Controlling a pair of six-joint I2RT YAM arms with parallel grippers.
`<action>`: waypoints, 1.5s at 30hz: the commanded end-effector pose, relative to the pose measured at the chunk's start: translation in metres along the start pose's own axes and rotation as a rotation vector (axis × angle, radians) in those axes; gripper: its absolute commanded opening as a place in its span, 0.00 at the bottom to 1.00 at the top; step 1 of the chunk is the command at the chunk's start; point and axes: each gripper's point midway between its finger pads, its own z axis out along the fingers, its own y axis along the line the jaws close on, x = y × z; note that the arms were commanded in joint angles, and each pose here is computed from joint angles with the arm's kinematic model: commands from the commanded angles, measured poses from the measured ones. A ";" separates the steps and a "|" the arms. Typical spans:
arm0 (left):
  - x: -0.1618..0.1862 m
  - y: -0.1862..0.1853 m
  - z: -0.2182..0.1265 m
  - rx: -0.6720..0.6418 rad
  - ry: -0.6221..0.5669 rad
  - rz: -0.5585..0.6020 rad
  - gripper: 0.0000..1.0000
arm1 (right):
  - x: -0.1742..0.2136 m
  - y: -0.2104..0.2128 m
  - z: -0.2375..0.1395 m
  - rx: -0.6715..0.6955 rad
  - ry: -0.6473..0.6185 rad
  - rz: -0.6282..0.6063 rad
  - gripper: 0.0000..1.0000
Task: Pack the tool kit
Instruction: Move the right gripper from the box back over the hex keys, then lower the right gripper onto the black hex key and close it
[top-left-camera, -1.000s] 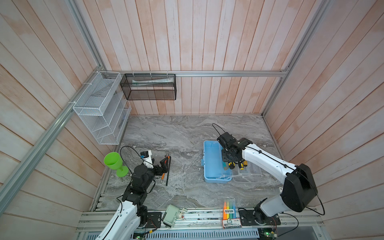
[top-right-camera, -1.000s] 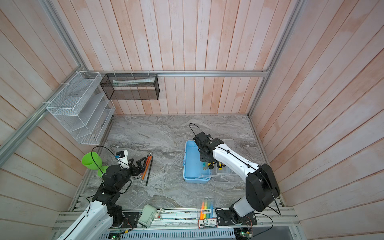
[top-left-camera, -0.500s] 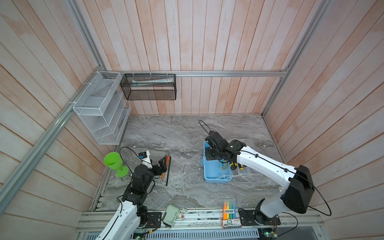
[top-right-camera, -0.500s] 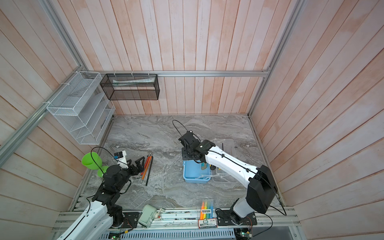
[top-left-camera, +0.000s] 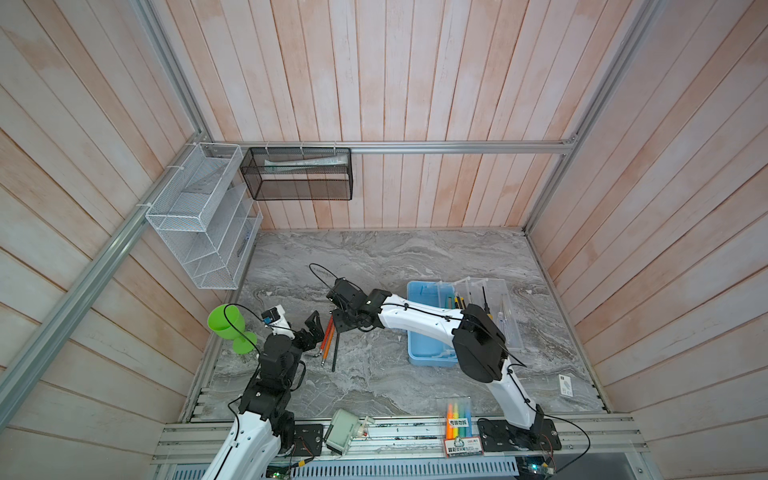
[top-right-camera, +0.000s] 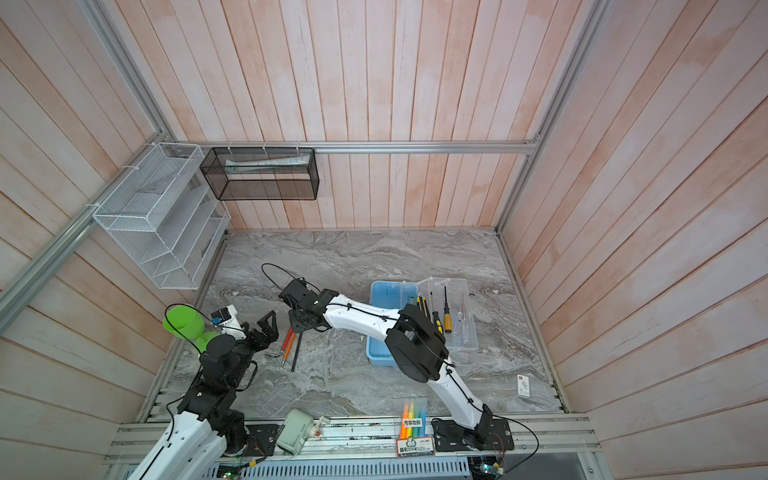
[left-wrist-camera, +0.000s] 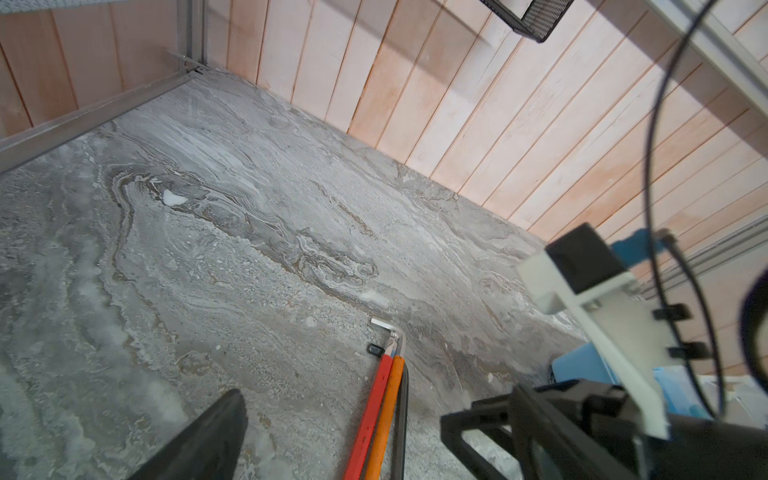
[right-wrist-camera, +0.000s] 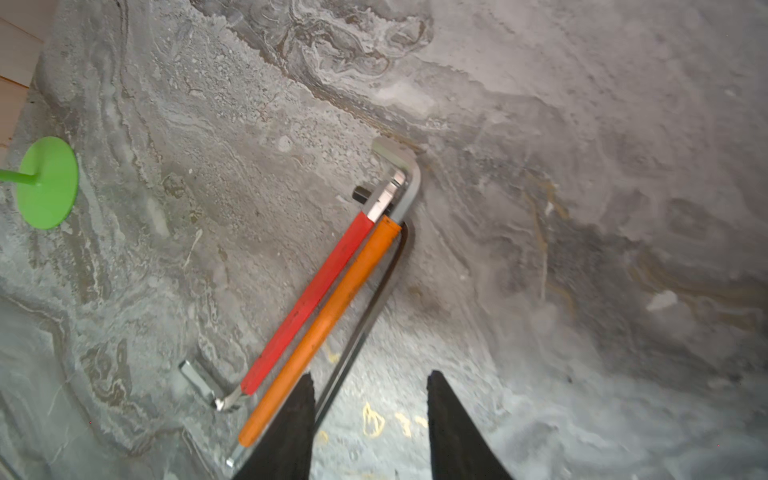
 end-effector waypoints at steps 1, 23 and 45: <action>0.003 0.009 -0.001 -0.038 -0.001 -0.011 1.00 | 0.009 -0.003 0.007 0.104 0.062 -0.078 0.41; -0.003 0.016 -0.010 -0.057 -0.050 -0.036 1.00 | 0.028 -0.002 0.045 0.127 0.141 -0.090 0.36; -0.001 0.015 -0.007 -0.053 -0.037 -0.029 1.00 | 0.064 -0.035 0.048 0.212 0.234 -0.108 0.31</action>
